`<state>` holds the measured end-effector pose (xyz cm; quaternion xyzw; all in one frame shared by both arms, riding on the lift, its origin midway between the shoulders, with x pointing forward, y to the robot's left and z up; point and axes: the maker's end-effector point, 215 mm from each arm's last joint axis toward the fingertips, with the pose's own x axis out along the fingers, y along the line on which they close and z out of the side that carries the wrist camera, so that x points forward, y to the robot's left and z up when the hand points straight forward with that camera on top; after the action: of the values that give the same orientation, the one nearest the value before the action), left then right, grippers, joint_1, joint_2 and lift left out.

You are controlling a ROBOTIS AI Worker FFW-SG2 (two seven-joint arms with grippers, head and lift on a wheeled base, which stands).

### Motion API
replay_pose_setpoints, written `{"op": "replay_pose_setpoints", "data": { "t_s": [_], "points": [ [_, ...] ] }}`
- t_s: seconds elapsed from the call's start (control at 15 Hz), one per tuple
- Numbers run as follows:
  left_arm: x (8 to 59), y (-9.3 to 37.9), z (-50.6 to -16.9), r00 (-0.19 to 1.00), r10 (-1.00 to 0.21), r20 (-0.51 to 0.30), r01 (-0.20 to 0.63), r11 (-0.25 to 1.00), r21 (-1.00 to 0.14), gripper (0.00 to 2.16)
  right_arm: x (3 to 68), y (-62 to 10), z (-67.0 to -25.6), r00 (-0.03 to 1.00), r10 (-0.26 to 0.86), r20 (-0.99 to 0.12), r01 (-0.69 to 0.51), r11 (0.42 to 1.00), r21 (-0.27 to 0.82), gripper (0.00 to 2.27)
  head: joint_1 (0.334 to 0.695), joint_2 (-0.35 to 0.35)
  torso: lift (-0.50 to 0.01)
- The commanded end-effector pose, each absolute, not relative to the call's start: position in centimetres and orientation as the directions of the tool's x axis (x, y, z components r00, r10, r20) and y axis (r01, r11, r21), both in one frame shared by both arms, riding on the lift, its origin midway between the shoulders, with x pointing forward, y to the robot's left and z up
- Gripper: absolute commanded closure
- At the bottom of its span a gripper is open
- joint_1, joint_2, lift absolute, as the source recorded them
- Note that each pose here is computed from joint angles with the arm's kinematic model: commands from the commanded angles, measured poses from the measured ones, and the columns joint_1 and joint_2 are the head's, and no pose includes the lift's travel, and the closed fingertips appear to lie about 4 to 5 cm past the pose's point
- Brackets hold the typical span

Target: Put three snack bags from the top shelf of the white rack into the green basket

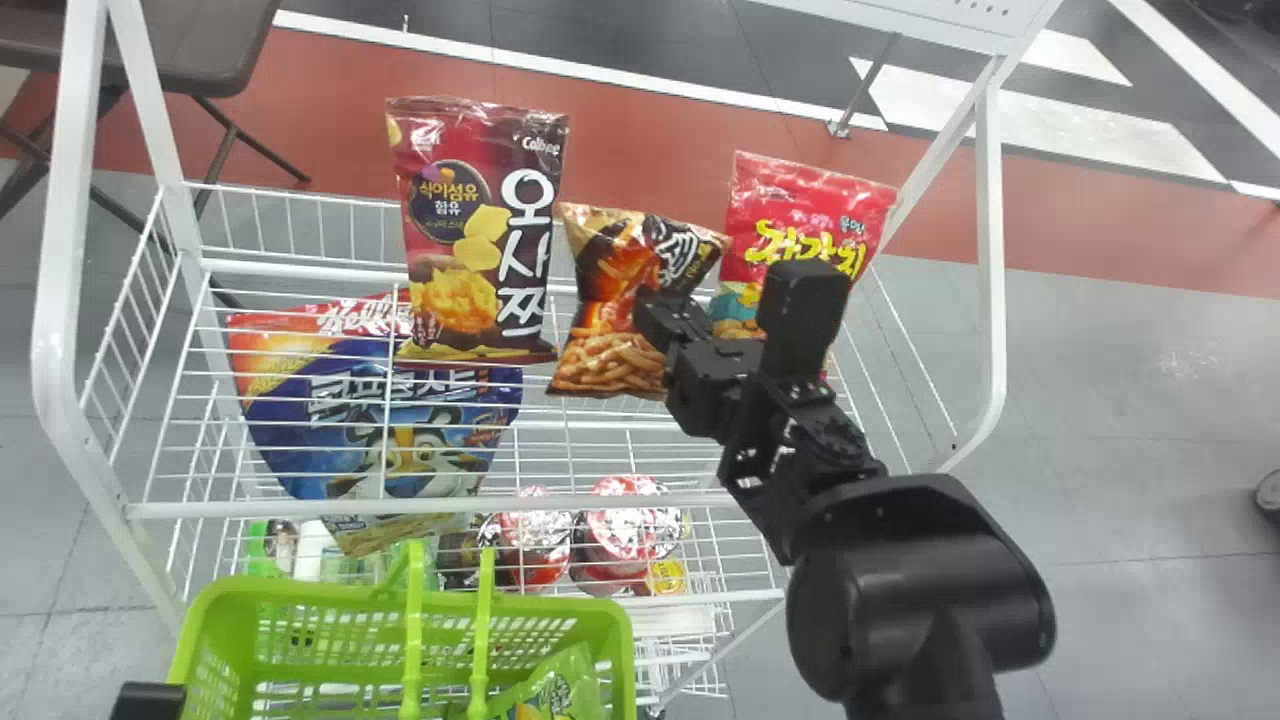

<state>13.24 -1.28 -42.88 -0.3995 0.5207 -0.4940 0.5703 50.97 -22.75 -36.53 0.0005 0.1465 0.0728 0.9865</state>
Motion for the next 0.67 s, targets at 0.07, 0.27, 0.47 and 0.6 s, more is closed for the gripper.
{"op": "replay_pose_setpoints", "data": {
  "t_s": [0.07, 0.27, 0.47, 0.6],
  "points": [
    [13.1, -1.2, -42.5, -0.029, -0.979, -0.201, 0.154, 0.195, -0.969, 2.15, 47.7, -24.7, -34.9, 0.957, 0.111, -0.268, -0.111, 0.994, 0.013, 2.01, 0.695, -0.35, 0.0],
    [13.4, -0.6, -42.5, -0.018, -0.976, -0.215, 0.158, 0.21, -0.965, 2.15, 42.4, -23.6, -32.5, 0.952, 0.171, -0.255, -0.165, 0.985, 0.045, 2.01, 0.695, -0.35, 0.0],
    [13.8, -0.2, -42.4, -0.005, -0.975, -0.222, 0.164, 0.218, -0.962, 2.15, 37.1, -22.1, -35.0, 0.886, 0.243, -0.395, -0.214, 0.97, 0.118, 2.01, 0.695, -0.35, 0.0],
    [14.0, -0.1, -42.4, 0.001, -0.973, -0.229, 0.166, 0.226, -0.96, 2.15, 33.3, -21.2, -38.0, 0.8, 0.293, -0.523, -0.229, 0.956, 0.184, 2.01, 0.695, -0.35, 0.0]
  ]
}}
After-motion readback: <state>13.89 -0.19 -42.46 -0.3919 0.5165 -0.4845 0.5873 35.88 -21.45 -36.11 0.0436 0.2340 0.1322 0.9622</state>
